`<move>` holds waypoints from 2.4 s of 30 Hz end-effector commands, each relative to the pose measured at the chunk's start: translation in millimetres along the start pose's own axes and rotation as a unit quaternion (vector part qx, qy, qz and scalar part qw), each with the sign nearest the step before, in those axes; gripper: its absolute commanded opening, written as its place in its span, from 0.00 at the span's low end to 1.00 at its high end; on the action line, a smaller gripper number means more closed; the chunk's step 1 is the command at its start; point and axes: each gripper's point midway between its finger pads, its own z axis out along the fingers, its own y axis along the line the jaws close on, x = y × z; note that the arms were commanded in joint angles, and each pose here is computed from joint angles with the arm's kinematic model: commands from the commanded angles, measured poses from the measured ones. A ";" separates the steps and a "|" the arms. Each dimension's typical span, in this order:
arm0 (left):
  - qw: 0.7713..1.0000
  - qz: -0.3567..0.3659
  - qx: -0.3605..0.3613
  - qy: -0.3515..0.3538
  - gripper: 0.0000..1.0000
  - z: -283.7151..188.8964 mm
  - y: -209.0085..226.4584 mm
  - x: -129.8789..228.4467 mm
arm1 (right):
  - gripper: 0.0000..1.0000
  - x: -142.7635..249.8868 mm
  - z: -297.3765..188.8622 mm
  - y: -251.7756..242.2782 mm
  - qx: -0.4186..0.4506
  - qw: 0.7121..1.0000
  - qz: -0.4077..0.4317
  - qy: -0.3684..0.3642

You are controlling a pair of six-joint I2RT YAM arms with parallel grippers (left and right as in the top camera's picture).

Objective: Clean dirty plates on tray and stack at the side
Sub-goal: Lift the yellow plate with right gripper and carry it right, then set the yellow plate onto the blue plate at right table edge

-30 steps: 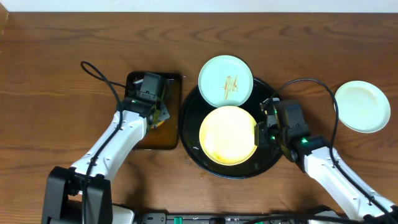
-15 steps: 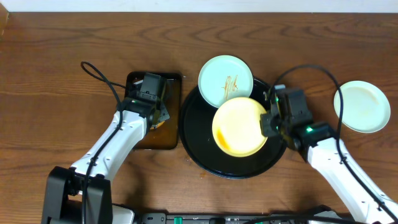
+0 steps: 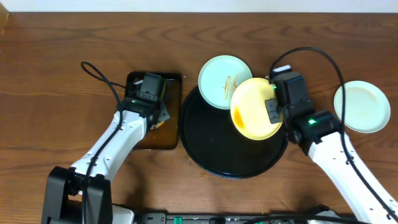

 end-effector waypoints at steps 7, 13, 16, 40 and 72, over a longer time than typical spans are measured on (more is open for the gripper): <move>1.000 0.002 -0.003 -0.001 0.08 -0.4 2.9 -0.1 | 0.01 -40.2 -43.3 -1.2 0.158 0.979 -0.098 -0.085; 1.000 0.002 -0.003 -0.001 0.07 -0.4 2.9 -0.1 | 0.01 -50.6 -60.5 -3.9 0.215 0.964 -0.107 -0.111; 1.000 0.002 -0.004 -0.001 0.08 -0.4 3.0 0.0 | 0.01 -50.9 -60.2 -5.5 0.216 0.964 -0.104 -0.111; 1.000 0.002 -0.005 0.000 0.08 -0.4 3.5 0.6 | 0.01 -21.8 -9.8 -80.2 0.151 0.973 0.165 -0.054; 1.000 0.005 -0.013 0.012 0.08 -0.5 7.5 6.1 | 0.01 138.6 45.7 -302.9 0.262 0.810 0.523 0.036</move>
